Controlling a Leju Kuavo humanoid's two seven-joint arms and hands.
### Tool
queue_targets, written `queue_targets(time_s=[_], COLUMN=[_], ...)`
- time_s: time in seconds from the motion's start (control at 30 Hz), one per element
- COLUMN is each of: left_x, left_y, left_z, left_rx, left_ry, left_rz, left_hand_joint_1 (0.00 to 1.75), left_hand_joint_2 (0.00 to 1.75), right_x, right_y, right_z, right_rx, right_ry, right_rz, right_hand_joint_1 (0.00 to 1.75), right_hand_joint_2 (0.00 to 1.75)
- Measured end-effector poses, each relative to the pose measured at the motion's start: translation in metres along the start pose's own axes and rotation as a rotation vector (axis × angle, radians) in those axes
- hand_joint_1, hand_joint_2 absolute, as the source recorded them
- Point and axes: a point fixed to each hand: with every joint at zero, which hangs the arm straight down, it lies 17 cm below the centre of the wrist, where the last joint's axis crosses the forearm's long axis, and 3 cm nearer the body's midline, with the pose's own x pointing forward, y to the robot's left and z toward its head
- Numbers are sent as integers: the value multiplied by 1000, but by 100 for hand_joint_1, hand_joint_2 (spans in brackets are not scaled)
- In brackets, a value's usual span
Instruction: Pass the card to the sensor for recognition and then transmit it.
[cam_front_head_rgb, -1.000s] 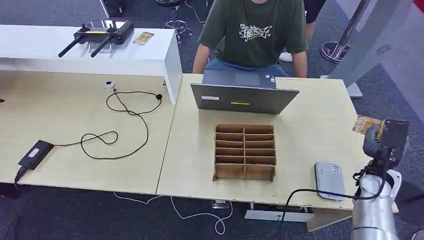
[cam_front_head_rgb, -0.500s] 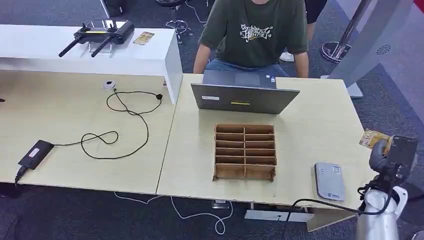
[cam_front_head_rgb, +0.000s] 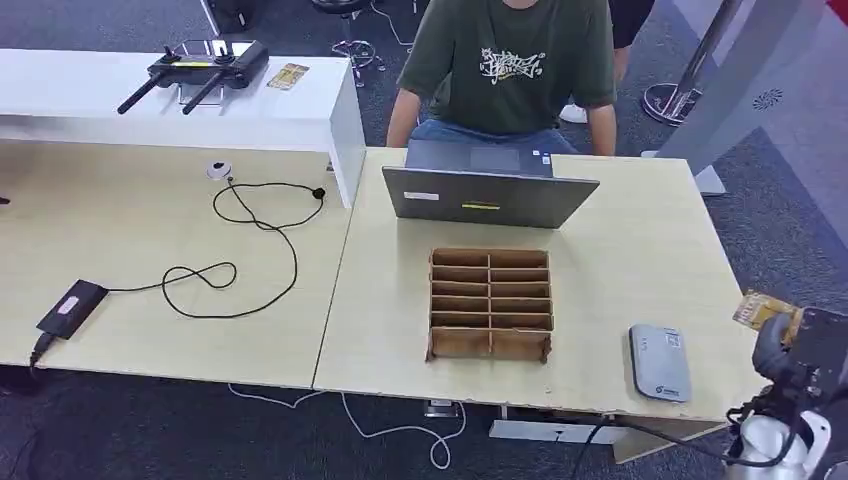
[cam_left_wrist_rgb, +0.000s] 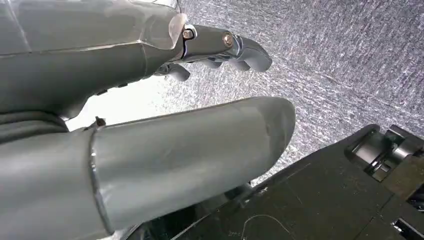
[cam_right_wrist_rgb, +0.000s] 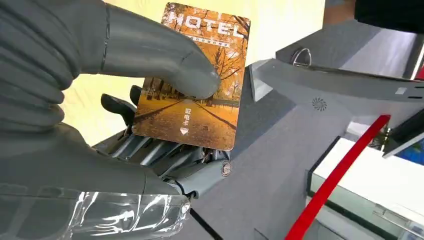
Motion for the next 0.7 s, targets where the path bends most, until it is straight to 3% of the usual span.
queue_targets(time_s=[0.7], left_x=[2], left_y=[0], left_z=[0], left_rx=[6], left_ry=[-2], left_rz=[-14], left_hand_joint_1=[0], left_hand_joint_2=[0], right_x=[-35], right_y=[17], right_z=[12], right_rx=[87], right_ry=[110], right_rz=[73], right_hand_joint_1=[175], right_hand_joint_2=[175])
